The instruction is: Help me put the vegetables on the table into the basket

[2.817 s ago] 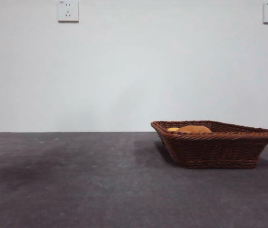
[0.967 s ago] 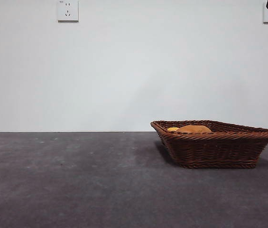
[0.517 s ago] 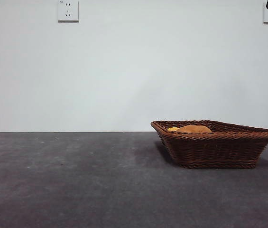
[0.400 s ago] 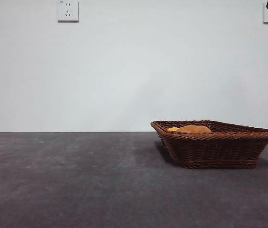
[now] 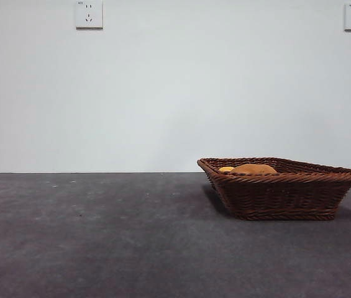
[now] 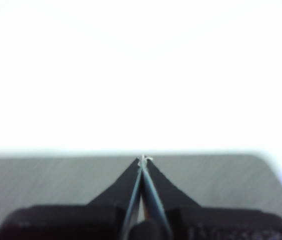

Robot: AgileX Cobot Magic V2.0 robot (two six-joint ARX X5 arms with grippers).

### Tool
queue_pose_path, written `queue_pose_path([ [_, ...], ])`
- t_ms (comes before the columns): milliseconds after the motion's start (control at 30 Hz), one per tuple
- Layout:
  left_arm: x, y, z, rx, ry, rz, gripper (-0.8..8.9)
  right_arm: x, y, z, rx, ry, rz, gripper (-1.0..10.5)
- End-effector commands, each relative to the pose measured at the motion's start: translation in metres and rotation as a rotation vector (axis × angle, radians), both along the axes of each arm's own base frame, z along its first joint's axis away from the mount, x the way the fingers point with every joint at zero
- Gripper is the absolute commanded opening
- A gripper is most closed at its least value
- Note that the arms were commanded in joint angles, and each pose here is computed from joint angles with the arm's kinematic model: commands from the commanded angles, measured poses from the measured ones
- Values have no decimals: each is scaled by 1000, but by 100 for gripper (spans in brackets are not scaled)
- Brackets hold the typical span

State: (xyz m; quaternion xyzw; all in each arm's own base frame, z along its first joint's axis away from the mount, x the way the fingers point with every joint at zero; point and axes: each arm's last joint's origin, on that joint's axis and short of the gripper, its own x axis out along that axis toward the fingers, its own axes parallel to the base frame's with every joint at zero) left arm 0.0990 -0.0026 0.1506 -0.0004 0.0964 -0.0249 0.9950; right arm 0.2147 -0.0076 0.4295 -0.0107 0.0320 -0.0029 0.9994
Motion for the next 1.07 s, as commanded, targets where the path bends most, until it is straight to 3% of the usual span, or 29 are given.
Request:
queue_pose_path([
  [33, 0, 0, -3, 15, 6, -1, -3, -15, -1, -53, -25, -126, -39, 1],
  [133, 0, 0, -3, 15, 6, -1, -3, -46, 1, -96, -71, -267, -43, 1],
  [300, 0, 0, -3, 15, 6, -1, -3, -91, 1, -168, -69, -476, -109, 1],
  [467, 0, 0, -3, 15, 6, -1, -3, -115, 2, -212, -75, -559, -109, 1],
  [700, 0, 0, -3, 15, 7, -1, -3, -117, 2, -227, -78, -412, -104, 1],
  [1067, 0, 0, -3, 15, 7, -1, -3, -118, 2, -271, -64, 28, -82, 1],
])
